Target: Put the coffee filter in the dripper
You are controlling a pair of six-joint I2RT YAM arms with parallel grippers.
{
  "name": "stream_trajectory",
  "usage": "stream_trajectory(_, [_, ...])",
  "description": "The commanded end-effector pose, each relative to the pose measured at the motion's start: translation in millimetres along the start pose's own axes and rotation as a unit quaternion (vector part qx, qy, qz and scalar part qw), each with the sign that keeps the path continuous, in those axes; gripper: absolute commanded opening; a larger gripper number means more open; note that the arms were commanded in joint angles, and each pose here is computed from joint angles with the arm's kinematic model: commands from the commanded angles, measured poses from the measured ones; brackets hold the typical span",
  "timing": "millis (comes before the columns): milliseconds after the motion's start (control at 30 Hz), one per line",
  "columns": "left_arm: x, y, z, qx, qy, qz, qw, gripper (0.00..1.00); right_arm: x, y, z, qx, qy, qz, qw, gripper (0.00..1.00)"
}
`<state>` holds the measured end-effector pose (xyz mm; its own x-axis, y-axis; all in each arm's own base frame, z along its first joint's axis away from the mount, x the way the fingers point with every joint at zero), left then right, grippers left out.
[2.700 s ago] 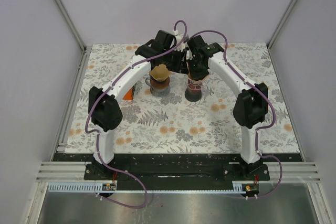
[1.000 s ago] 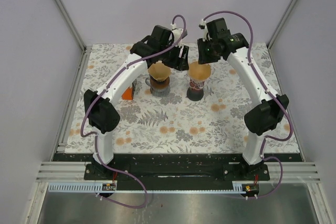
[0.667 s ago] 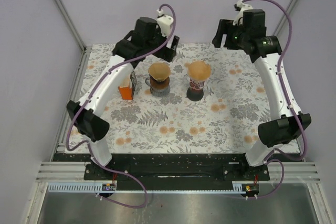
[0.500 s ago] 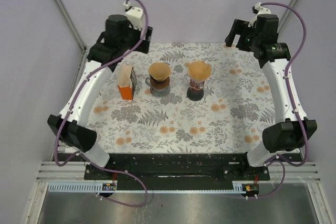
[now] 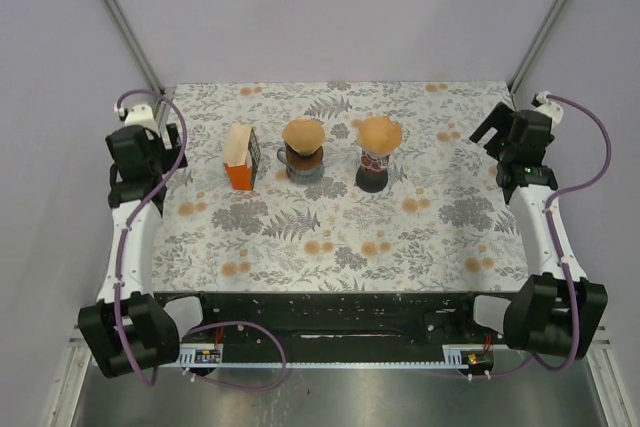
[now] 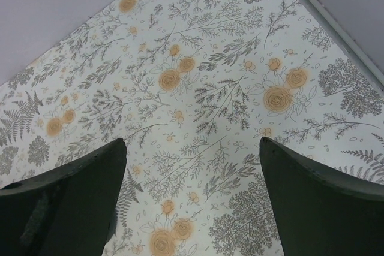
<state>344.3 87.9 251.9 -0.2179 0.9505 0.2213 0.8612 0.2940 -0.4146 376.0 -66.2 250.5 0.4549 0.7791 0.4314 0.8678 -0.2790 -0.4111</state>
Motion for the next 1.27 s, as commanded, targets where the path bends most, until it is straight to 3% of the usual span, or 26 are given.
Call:
stream_trajectory(0, [21, -1, 12, -0.078, -0.035, -0.035, 0.996, 0.99, 3, -4, -16, -0.105, 0.03, -0.038, 0.993, 0.99])
stream_trajectory(200, [0, 15, 66, -0.102, -0.044, -0.009, 0.994, 0.99, -31, 1, 21, -0.148, 0.001, -0.032, 0.989, 1.0])
stream_trajectory(267, [-7, 19, 78, -0.116, -0.075, -0.006, 0.99, 0.99, -35, 1, 27, -0.176, -0.001, -0.046, 0.983, 0.99])
stream_trajectory(467, [-23, 22, 93, -0.143, -0.098, 0.026, 0.985, 0.99, -58, 16, 65, -0.181, -0.007, -0.046, 0.982, 0.99])
stream_trajectory(600, [-34, 18, 99, -0.182, -0.09, 0.051, 0.978, 0.99, -57, 19, 90, -0.176, -0.06, -0.084, 0.979, 0.99])
stream_trajectory(733, [-36, 23, 111, -0.182, -0.106, 0.049, 0.976, 0.99, -58, 23, 107, -0.189, -0.073, -0.116, 0.972, 1.0])
stream_trajectory(1167, [-38, 20, 113, -0.181, -0.083, 0.055, 0.978, 0.99, -62, 38, 119, -0.179, -0.074, -0.107, 0.975, 0.99])
stream_trajectory(1233, [-32, 20, 111, -0.183, -0.11, 0.033, 0.976, 0.99, -62, 39, 119, -0.18, -0.074, -0.107, 0.975, 1.0])
Point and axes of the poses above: each gripper's point midway between its finger pads, its own y axis out along the fingers, its own x axis along the line the jaws close on, z = x × y, the point moved 2 cm from there along -y, back along the fingers, and after that the axes turned 8 degrees about y, right-handed, at the moved point
